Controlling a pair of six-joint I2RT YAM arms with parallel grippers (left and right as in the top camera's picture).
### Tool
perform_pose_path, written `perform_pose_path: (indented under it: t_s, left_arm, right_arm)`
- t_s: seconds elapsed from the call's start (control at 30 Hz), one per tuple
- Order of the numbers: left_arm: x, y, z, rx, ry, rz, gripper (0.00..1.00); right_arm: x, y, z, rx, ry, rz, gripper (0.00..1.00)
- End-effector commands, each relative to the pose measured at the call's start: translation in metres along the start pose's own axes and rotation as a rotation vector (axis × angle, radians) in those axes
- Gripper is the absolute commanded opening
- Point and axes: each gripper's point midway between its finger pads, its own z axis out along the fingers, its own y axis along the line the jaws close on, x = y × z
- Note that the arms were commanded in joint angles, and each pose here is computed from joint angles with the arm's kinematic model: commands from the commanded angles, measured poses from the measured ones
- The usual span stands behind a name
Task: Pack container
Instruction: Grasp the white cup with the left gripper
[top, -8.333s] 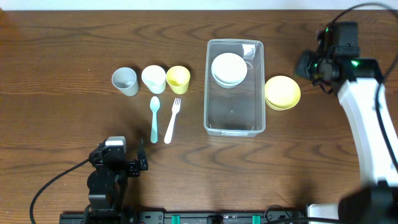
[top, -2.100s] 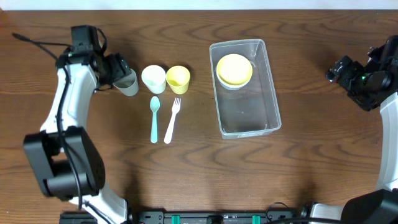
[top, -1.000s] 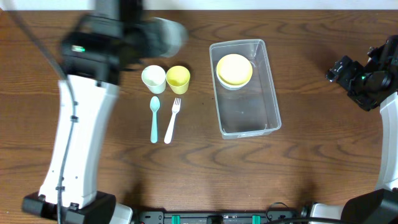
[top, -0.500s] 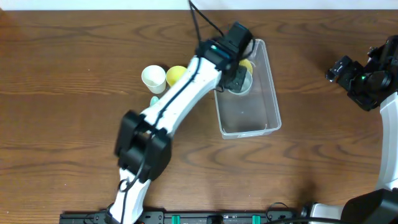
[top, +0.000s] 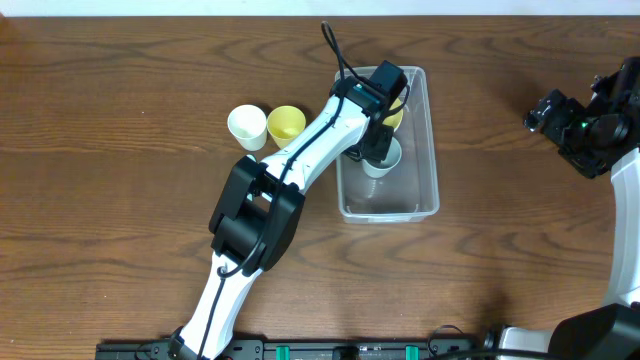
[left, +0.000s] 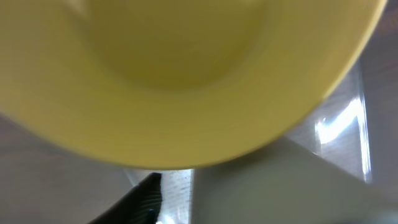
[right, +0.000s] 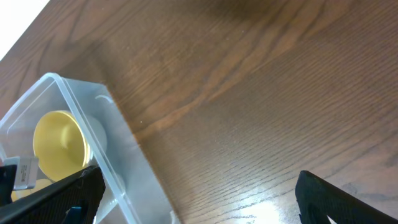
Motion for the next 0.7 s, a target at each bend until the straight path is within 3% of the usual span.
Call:
perform_pose_path:
  t_s: [0.0,0.33,0.5,0.67]
  left_arm:
    - [-0.009,-0.004,-0.039,0.018,-0.063,-0.005,0.53]
    - [-0.007,0.002,-0.180,0.048,-0.291,-0.046,0.71]
    - [0.002,0.090,-0.228,-0.248,-0.381,-0.163,0.79]
    - [0.010,0.173,-0.203,-0.331,-0.261,-0.300,0.81]
  right_arm:
    - [-0.001,-0.002,0.001,0.001,0.003,0.018,0.99]
    - [-0.001,-0.002,0.001,0.001,0.003,0.018,0.99]
    - [-0.001,-0.002,0.001,0.001,0.002,0.018,0.99]
    - [-0.001,-0.002,0.001,0.001,0.003,0.018,0.99]
